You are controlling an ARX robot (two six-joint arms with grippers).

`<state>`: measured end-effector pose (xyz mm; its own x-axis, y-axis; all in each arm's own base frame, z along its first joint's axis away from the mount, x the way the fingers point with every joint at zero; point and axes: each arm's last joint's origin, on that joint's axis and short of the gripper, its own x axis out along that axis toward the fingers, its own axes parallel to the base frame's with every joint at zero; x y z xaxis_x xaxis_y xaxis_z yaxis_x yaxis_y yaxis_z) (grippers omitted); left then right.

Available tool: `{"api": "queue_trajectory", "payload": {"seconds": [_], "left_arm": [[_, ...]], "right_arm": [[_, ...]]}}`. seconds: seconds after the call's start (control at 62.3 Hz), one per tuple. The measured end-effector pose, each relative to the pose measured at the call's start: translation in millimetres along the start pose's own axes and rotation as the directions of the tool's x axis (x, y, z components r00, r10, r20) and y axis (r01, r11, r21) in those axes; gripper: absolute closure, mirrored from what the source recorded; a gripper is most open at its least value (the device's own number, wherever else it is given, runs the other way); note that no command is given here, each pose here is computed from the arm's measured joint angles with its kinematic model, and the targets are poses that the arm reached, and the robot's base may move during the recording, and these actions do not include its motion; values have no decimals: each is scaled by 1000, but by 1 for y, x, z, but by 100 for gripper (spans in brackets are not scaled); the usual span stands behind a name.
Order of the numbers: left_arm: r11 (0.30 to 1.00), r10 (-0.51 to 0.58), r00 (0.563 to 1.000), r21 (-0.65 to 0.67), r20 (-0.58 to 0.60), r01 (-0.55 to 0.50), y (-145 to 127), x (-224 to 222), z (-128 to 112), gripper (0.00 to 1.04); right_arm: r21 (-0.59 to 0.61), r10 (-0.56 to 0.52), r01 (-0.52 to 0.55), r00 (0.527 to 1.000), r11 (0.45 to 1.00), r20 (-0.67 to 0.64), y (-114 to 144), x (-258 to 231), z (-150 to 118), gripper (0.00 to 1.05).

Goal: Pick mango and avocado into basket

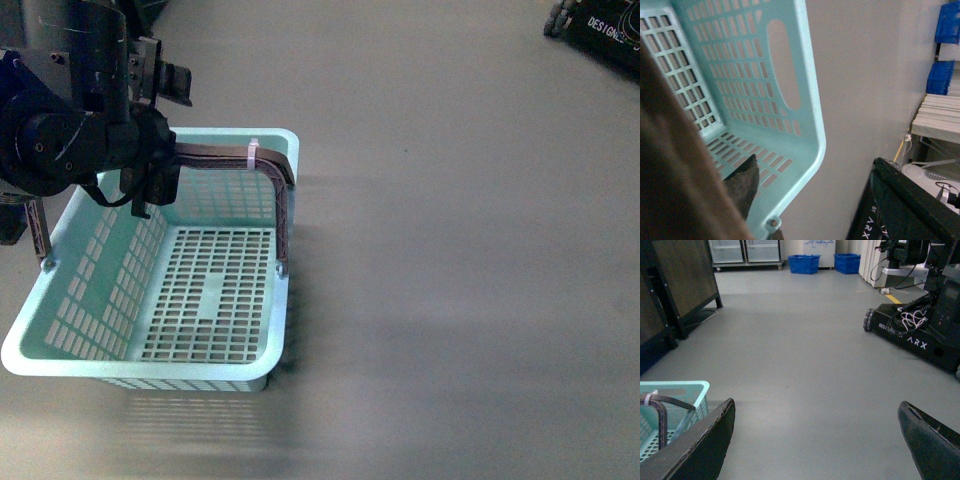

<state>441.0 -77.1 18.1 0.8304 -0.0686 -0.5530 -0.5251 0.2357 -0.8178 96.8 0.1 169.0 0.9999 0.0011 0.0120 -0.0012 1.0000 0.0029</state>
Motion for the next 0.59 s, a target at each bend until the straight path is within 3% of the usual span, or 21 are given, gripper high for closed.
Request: {"api": "queue_trajectory", "payload": {"seconds": [0.128, 0.193, 0.45, 0.594], "left_arm": [[999, 36, 999, -41, 6, -36, 0, 4, 0, 66], [998, 34, 999, -49, 3, -34, -1, 5, 0, 72], [997, 40, 999, -66, 4, -39, -1, -19, 2, 73], [994, -10, 1000, -112, 14, 12, -21, -81, 11, 73]], "right_arm": [[0, 0, 0, 1000, 1000, 0, 0, 0, 0, 9], [0, 0, 0, 1000, 1000, 0, 0, 0, 0, 9], [0, 0, 0, 1000, 1000, 0, 0, 0, 0, 9], [0, 0, 0, 1000, 1000, 0, 0, 0, 0, 9]]}}
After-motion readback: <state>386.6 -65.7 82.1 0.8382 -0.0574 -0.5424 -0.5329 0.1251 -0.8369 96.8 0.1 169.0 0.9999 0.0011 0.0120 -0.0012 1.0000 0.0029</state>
